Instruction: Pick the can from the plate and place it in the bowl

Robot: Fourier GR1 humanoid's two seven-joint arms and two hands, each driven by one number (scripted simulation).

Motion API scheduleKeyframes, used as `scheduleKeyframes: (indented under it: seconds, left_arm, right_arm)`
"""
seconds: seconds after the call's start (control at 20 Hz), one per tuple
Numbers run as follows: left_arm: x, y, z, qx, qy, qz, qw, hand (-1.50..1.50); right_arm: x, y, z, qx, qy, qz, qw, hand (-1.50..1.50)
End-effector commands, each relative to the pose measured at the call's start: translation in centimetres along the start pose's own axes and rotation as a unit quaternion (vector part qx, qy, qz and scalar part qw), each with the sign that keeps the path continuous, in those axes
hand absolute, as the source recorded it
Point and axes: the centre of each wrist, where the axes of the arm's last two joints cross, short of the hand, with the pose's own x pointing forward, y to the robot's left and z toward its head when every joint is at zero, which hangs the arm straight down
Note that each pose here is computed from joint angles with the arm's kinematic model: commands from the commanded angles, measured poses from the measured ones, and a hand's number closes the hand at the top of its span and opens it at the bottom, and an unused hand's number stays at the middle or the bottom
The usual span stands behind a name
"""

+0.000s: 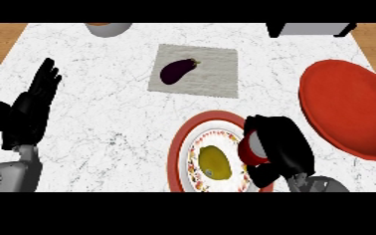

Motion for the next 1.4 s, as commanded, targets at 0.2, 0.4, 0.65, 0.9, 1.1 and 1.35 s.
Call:
scheduleKeyframes:
  seconds: [0.2, 0.4, 0.65, 0.9, 1.1, 1.35]
  left_arm:
    - [0.0, 0.6, 0.4, 0.009, 0.007, -0.004, 0.9999, 0.00]
    - [1.4, 1.3, 0.0, 0.005, -0.003, 0.001, 1.0000, 0.00]
    - [0.8, -0.7, -0.8, 0.004, -0.002, 0.006, 1.0000, 0.00]
    - [1.3, -1.0, -0.2, -0.003, -0.013, 0.003, 0.9999, 0.00]
    - [1.2, -0.6, 1.6, -0.007, -0.001, 0.004, 1.0000, 0.00]
    - [-0.4, -0.9, -0.9, -0.003, -0.009, 0.009, 0.9999, 0.00]
  right_arm:
    - [-0.6, -9.2, 5.6, -0.239, 0.014, -0.030, 0.970, 1.50]
    - [-1.5, -11.0, 8.3, -0.279, 0.035, -0.079, 0.956, 1.50]
    - [-3.7, -14.1, 10.3, -0.301, 0.057, -0.104, 0.946, 1.50]
    - [-8.7, -14.2, 7.3, -0.296, 0.065, -0.146, 0.942, 1.50]
    - [-12.4, -16.0, 4.2, -0.287, 0.065, -0.172, 0.940, 1.50]
    - [-16.5, -14.9, 1.5, -0.288, 0.065, -0.177, 0.939, 1.50]
